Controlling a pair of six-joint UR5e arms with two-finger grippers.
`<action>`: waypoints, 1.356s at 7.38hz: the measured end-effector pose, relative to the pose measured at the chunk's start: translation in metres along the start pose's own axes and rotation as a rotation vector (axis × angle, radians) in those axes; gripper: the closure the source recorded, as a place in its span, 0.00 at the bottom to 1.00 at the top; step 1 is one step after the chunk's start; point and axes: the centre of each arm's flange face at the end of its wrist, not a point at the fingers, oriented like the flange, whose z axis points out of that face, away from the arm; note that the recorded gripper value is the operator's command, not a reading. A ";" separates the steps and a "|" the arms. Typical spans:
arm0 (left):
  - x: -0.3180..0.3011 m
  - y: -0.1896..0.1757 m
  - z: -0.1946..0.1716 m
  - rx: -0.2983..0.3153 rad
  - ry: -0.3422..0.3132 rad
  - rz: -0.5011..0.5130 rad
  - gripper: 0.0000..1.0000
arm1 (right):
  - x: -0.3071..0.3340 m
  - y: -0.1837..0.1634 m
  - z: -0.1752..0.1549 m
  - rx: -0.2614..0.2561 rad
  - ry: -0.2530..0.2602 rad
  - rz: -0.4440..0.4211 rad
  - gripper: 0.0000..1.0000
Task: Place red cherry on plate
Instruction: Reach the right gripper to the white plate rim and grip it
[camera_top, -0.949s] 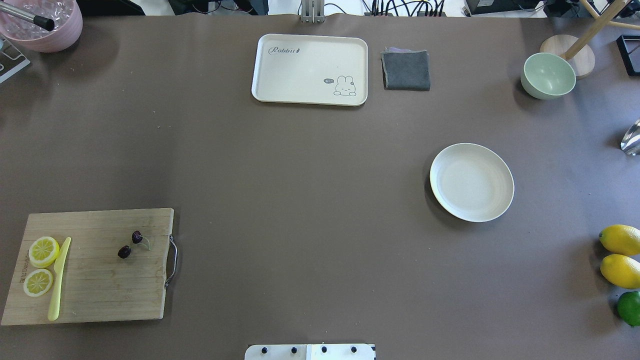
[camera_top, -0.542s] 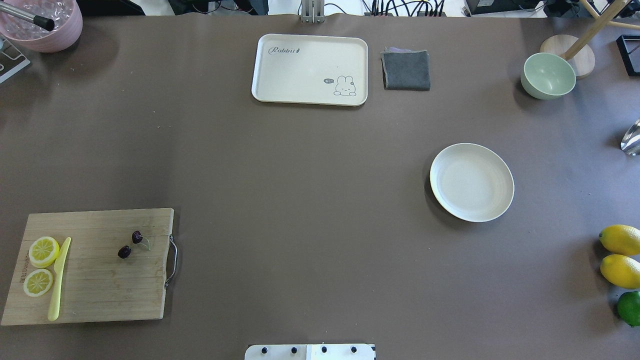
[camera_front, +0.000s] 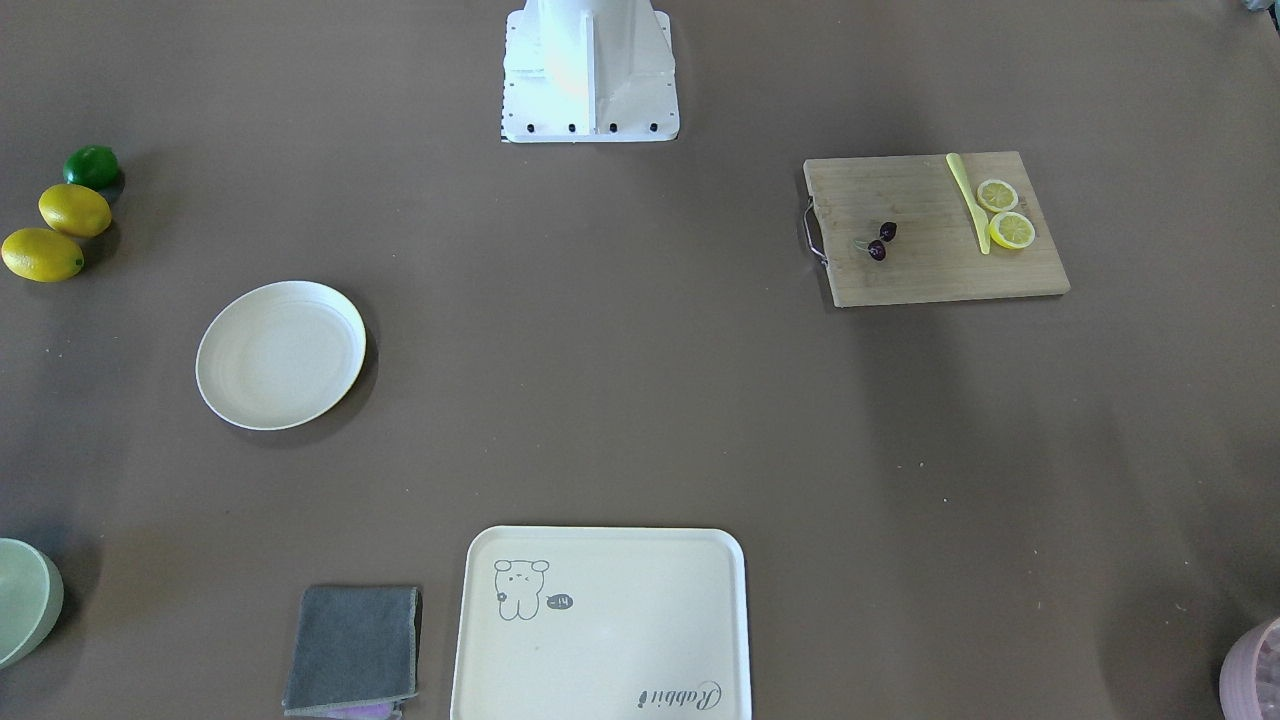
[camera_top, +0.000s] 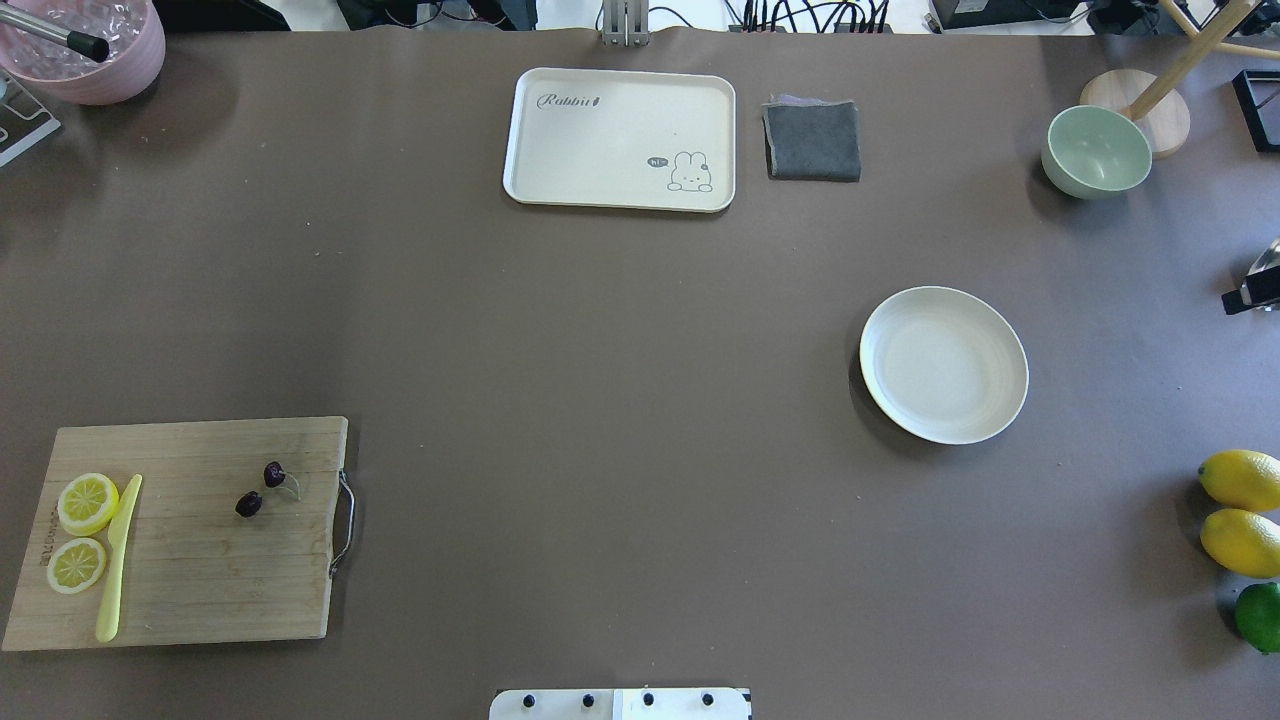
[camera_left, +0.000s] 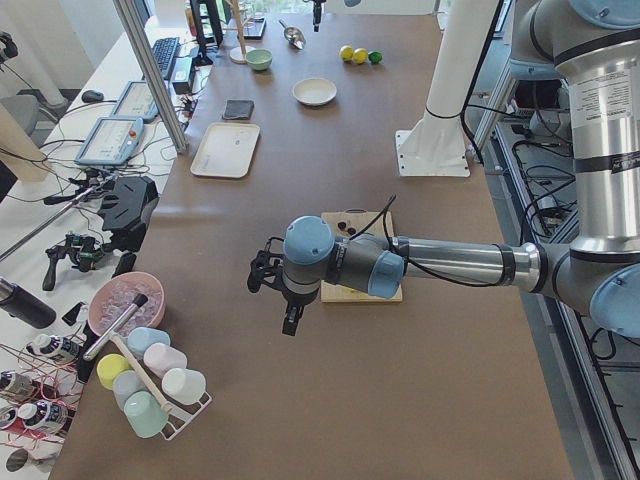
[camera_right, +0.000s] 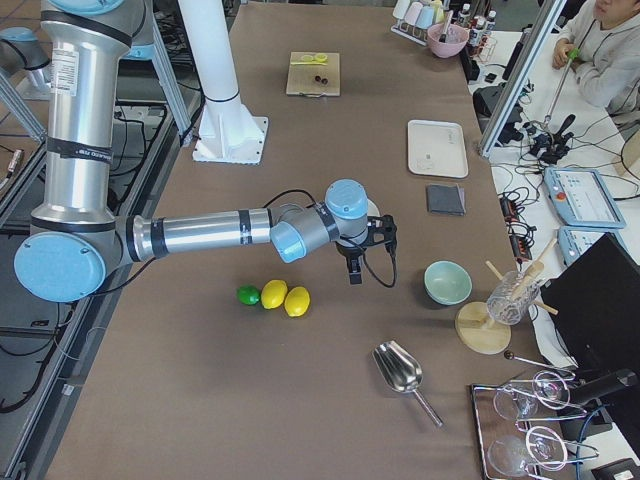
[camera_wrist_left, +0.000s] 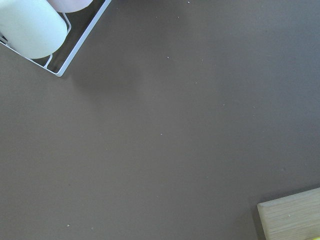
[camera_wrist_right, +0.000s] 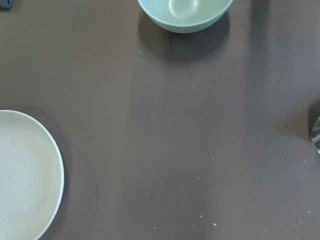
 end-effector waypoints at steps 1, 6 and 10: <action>0.001 0.000 0.001 0.000 0.001 0.001 0.03 | -0.023 -0.003 0.017 -0.018 -0.019 0.013 0.04; 0.003 0.000 0.006 -0.009 0.003 0.007 0.03 | -0.102 -0.031 0.105 -0.074 0.019 0.034 0.21; 0.007 -0.003 0.006 0.001 0.004 -0.008 0.03 | -0.126 -0.037 0.143 -0.120 0.022 0.002 0.28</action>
